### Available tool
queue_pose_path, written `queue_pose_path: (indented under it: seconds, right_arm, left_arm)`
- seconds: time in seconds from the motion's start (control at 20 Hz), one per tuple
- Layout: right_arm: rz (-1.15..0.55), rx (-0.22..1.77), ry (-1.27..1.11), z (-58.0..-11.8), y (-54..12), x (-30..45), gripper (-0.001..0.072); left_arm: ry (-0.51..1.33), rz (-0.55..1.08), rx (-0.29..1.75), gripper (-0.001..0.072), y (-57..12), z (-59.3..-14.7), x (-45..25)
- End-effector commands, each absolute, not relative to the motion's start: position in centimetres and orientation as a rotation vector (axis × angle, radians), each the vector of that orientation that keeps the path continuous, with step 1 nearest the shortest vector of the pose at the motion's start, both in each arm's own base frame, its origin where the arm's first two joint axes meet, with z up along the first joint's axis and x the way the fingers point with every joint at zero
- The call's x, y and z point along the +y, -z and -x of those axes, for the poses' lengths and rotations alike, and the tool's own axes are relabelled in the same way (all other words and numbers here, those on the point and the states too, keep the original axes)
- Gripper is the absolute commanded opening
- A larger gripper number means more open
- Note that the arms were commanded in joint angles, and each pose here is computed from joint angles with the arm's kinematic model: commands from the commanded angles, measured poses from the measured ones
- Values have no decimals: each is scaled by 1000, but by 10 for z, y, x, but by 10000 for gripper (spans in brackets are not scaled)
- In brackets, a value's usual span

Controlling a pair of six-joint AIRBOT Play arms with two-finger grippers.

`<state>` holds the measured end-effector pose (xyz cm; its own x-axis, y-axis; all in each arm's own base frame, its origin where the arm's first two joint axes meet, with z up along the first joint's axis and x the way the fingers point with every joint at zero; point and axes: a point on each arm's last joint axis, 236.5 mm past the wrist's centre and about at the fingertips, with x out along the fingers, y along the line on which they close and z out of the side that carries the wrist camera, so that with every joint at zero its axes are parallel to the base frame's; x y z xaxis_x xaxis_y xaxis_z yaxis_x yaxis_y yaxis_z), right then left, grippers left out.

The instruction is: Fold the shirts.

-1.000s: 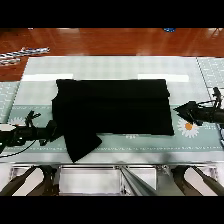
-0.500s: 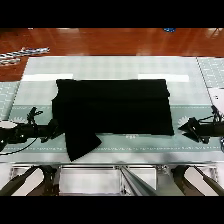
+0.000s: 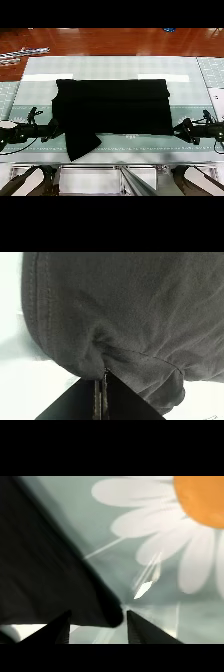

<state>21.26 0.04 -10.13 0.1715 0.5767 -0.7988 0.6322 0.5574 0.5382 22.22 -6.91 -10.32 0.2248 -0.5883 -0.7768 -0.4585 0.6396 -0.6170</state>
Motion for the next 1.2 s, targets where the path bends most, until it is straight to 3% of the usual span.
queue_pose_path:
  seconds: [0.0, 0.2, 0.25, 0.3, 0.35, 0.5, 0.8, 1.15]
  right_arm:
    - [-1149, 1466, 14, -224, 108, 7, 409]
    - [-1085, 1488, -39, -235, 117, 29, 409]
    - [-1037, 1494, -58, -240, 118, 35, 355]
    - [-1004, 1492, -86, -245, 114, 40, 172]
    - [-967, 1481, -132, -252, 107, 43, 33]
    - [-919, 1462, -194, -268, 86, 38, 30]
    - [-823, 1323, -211, -324, 44, 14, 30]
    - [-817, 1188, -262, -421, 27, 13, 30]
  left_arm:
    - [111, 954, 1404, 19, 103, -223, -69]
    - [109, 953, 1401, 19, 103, -223, -68]
    - [109, 953, 1402, 19, 103, -223, -69]
    - [111, 954, 1403, 19, 103, -223, -69]
    - [116, 953, 1403, 19, 101, -224, -69]
    - [147, 926, 1361, 19, 83, -243, -63]
    - [205, 822, 1168, 19, 9, -325, -37]
    - [264, 817, 1231, 19, 16, -422, -51]
